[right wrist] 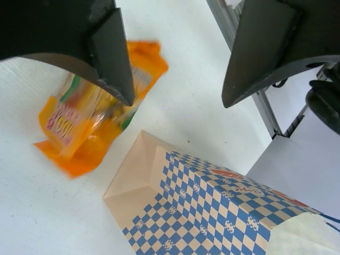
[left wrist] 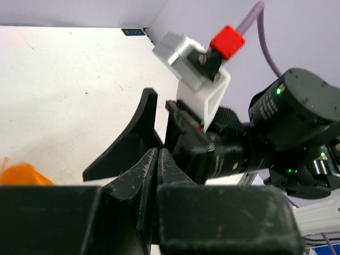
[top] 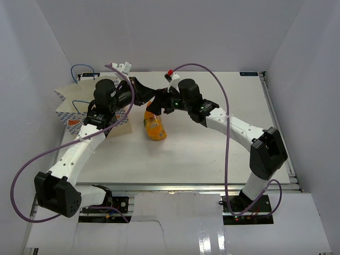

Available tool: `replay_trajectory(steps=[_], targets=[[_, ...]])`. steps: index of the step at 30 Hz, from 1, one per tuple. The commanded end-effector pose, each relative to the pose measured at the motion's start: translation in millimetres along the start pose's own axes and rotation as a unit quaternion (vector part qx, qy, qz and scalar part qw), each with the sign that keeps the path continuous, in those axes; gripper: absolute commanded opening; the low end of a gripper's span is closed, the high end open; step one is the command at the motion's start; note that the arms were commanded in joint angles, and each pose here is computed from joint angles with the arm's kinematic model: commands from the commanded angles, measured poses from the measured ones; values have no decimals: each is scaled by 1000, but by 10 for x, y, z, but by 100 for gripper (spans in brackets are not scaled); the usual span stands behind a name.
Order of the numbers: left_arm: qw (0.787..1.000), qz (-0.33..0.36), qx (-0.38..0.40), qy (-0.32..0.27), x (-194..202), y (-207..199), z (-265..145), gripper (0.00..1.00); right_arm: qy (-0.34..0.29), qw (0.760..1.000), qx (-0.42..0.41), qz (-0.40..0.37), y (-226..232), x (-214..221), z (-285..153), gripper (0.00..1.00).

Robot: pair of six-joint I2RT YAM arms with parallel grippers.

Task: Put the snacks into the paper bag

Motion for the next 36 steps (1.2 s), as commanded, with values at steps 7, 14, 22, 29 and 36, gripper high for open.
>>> replay_trajectory(steps=[7,14,22,29,36], targets=[[999,19,43,-14,-75,-200,-73,0,-17,996,2,-93,-30,-19,42,22],[996,74,-31,-31,-460,-300,-257,0,19,993,73,-89,-399,250,184,93],[987,99,-112,-62,-722,-452,-644,65,-28,983,172,-64,-682,48,703,93],[982,84,-143,-84,-700,-601,-1018,80,-15,979,195,-51,-946,169,975,100],[979,77,-158,-102,-682,-711,-1274,84,57,989,132,12,-983,454,947,58]])
Point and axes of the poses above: each gripper's point midway between its finger pads, its own z axis out along the fingers, its own y axis along the line the jaws close on, x = y × z, the point moved 9 cm from there along -z, back along the fingers, and after that the axes turned 10 degrees about z, right-handed, at the moved point
